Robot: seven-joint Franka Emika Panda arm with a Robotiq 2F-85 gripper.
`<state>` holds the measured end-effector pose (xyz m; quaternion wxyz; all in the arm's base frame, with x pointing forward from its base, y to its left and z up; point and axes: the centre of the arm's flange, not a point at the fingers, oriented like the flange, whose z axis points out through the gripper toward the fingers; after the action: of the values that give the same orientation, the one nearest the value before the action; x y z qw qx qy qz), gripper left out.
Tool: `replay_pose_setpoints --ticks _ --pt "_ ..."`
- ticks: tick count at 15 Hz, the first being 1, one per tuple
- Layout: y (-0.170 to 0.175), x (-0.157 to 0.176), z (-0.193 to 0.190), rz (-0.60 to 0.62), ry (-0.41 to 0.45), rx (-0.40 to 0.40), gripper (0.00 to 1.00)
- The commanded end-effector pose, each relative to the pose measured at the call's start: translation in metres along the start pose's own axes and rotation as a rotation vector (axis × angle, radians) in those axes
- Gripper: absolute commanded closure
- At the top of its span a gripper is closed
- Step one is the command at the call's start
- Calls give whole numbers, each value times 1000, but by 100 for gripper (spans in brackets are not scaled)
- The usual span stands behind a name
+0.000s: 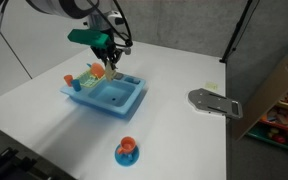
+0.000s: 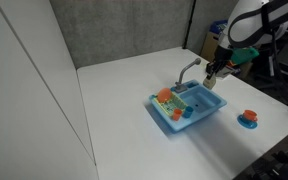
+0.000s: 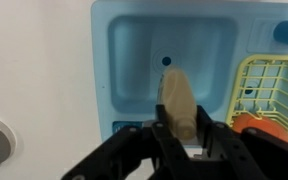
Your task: Put the white container in the sink
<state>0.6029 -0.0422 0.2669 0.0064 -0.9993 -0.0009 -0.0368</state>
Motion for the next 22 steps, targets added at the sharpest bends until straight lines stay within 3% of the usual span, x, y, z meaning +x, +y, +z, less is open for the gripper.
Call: replay_pose_setpoints --ticks 1,11,15,16,20,21,22 --pt "1 3 13 -54 17 11 91" --pt "8 17 59 -63 68 -2 91" --pt "8 16 67 -51 49 19 91" --pt "4 8 69 -45 44 -5 68" --pt "3 9 69 -45 45 0 68" --pt "5 10 71 -33 57 -16 92" --pt "8 13 76 -33 49 -13 92"
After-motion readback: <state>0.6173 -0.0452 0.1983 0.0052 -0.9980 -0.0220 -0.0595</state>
